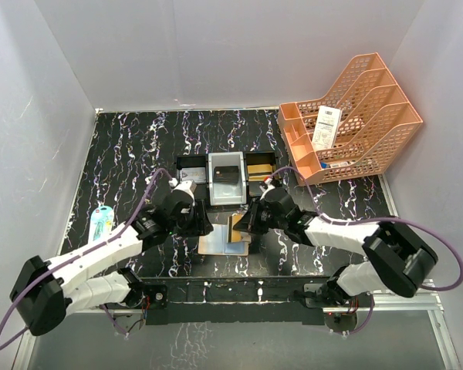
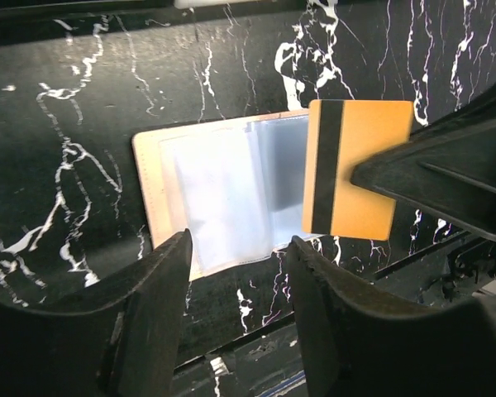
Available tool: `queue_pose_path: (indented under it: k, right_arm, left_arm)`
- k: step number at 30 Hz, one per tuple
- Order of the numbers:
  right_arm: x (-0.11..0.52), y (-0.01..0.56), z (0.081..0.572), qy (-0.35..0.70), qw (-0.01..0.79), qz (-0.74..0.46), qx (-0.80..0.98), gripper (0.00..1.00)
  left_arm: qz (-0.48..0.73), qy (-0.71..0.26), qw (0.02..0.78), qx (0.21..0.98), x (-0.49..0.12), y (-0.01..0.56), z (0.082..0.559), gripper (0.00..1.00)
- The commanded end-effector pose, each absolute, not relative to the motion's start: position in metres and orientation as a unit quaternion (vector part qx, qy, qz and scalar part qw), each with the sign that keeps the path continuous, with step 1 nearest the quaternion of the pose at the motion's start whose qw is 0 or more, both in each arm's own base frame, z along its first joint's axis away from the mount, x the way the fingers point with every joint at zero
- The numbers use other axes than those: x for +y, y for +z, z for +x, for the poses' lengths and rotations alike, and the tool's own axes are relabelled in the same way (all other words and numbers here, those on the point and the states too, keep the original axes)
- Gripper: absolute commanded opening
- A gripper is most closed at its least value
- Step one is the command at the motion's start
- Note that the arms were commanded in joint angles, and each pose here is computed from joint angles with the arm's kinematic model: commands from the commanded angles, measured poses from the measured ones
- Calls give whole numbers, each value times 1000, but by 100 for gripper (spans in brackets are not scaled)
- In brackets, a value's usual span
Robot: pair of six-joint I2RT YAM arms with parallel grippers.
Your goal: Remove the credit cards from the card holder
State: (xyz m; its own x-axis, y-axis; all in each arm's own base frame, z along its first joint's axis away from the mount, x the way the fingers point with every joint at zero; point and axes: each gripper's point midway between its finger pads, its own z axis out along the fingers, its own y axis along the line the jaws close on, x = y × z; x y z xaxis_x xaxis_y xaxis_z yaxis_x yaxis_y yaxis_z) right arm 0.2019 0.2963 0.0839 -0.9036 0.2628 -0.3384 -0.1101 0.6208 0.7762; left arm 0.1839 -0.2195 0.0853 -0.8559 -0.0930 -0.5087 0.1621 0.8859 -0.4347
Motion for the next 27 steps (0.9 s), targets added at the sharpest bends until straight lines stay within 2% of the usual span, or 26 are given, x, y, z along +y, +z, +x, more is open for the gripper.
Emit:
queue_pose_path:
  k: [1, 5, 12, 22, 27]
  right_arm:
    - [319, 95, 217, 450, 219, 22, 865, 0]
    - [330, 73, 213, 422, 195, 18, 885, 0]
    - [343, 63, 208, 419, 191, 10, 887, 0]
    - [316, 126, 228, 389, 319, -30, 864, 0]
    - [303, 171, 235, 398, 403, -55, 822, 0]
  left_arm:
    - [-9, -215, 311, 926, -200, 110, 190, 52]
    - [-17, -210, 335, 919, -189, 127, 191, 65]
    - [-26, -178, 349, 920, -169, 140, 188, 75]
    - [-28, -141, 369, 918, -143, 158, 182, 98]
    - [-28, -125, 377, 917, -136, 161, 185, 99]
